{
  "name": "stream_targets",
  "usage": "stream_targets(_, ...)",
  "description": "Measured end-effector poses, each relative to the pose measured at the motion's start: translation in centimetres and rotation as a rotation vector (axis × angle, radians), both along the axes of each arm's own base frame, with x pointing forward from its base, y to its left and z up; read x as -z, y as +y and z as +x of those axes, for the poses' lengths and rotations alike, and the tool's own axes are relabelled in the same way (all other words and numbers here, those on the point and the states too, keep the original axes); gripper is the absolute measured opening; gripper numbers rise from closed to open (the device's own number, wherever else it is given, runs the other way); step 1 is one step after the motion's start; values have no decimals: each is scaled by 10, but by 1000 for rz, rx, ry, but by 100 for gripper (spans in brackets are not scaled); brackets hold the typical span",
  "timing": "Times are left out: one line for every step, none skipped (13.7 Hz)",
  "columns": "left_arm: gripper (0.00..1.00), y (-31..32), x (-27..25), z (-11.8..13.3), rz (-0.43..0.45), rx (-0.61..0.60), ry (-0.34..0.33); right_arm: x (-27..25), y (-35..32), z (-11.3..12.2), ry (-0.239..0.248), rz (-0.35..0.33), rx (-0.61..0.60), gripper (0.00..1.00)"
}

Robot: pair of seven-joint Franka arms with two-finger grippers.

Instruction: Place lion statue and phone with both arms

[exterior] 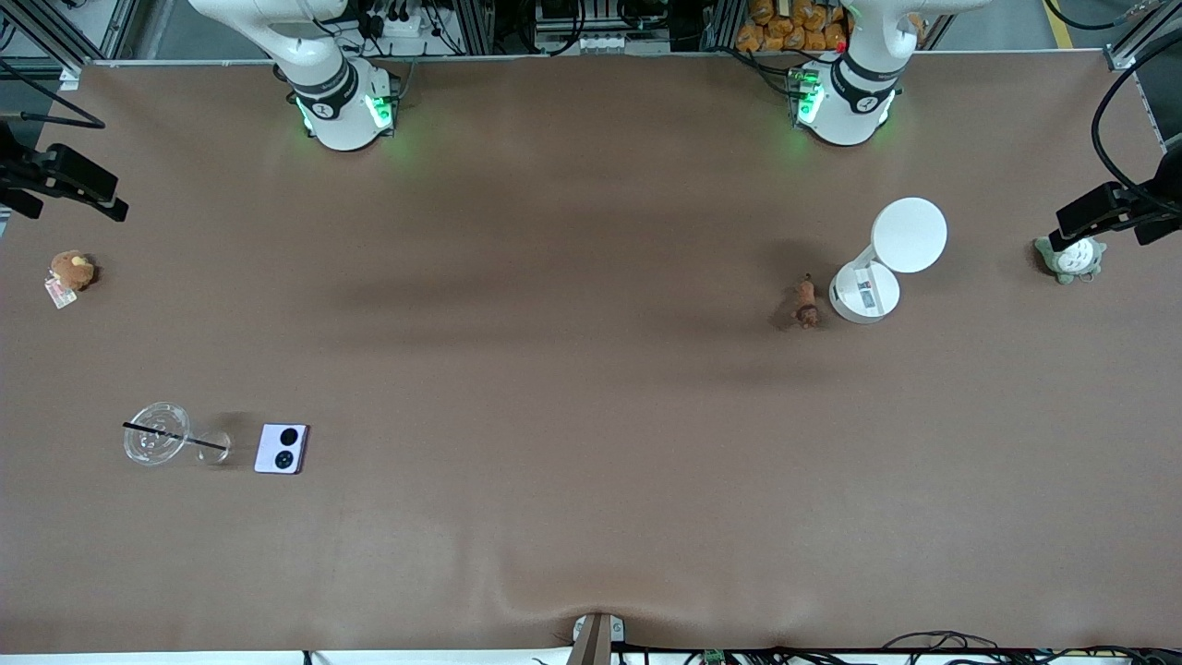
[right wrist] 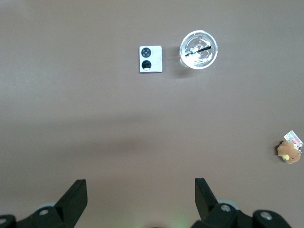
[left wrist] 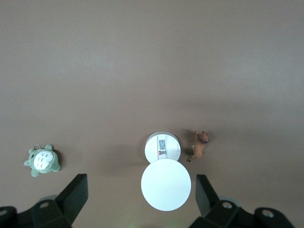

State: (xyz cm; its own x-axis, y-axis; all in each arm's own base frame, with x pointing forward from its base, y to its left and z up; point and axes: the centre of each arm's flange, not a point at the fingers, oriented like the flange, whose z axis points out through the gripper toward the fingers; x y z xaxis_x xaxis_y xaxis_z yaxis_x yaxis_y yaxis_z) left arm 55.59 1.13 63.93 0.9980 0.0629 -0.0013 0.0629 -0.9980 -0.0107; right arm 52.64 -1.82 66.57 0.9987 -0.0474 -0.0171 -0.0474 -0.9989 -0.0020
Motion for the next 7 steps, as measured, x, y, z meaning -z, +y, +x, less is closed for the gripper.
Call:
stream_targets(100, 0, 0, 0, 0, 0, 1, 1, -1, 2, -2, -1, -7, 100)
stream_targets(100, 0, 0, 0, 0, 0, 1, 2, -2, 4, -8, -2, -16, 100)
stream_targets(100, 0, 0, 0, 0, 0, 1, 3, -2, 6, -17, -2, -20, 100)
stream_targets(100, 0, 0, 0, 0, 0, 1, 3, -1, 7, -20, -3, -22, 100)
stream_targets(100, 0, 0, 0, 0, 0, 1, 3, -1, 7, -20, -3, -23, 100)
stream_targets(100, 0, 0, 0, 0, 0, 1, 3, -1, 7, -20, -3, -23, 100)
stream_targets(100, 0, 0, 0, 0, 1, 1, 3, -1, 7, -22, -3, -24, 100)
